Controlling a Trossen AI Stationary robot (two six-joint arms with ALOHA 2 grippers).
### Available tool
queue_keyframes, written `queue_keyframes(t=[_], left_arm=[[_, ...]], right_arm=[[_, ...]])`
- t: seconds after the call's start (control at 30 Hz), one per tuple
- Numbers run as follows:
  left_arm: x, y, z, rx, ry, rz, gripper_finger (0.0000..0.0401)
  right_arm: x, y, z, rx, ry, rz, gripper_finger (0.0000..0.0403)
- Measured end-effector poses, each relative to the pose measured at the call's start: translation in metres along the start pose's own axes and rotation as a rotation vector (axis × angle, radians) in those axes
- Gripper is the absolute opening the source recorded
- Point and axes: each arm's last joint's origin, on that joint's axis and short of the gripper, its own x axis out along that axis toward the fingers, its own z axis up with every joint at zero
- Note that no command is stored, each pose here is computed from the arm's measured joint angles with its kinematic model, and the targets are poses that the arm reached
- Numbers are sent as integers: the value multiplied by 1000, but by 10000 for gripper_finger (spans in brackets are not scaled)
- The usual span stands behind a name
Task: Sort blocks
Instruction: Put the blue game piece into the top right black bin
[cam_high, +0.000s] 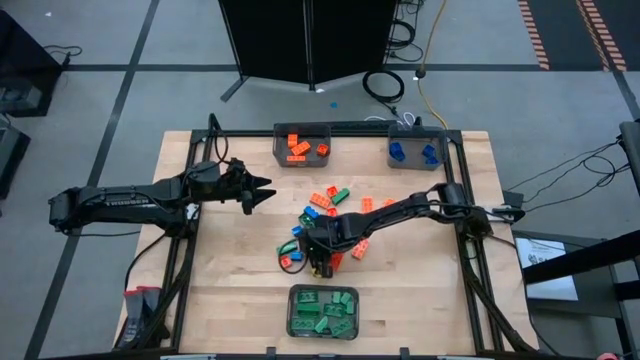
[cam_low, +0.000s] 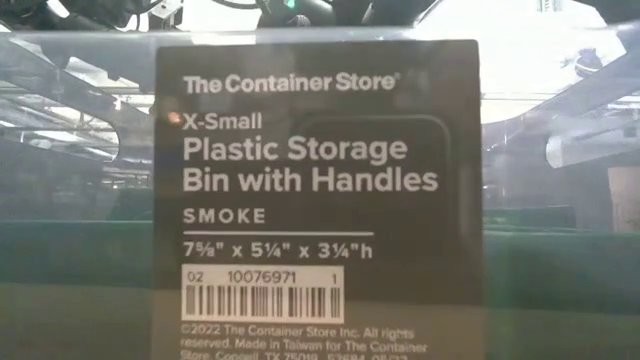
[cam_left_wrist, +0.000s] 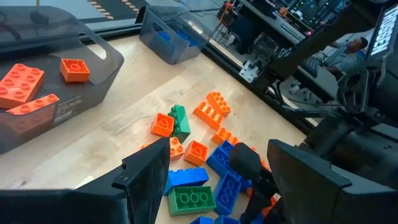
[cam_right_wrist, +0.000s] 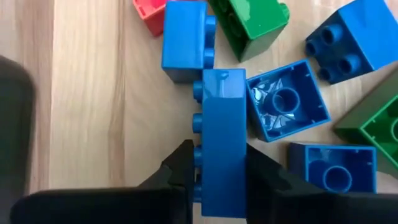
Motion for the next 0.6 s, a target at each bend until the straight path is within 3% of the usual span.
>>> queue_keyframes(t=[0.33, 0.6], left_arm=[[0, 0, 0, 1, 0, 0, 270], [0, 0, 0, 6, 0, 0, 270]], right_arm=[[-12, 0, 9, -34, 18, 36, 72], [-63, 2, 48, -159, 2, 31, 72]])
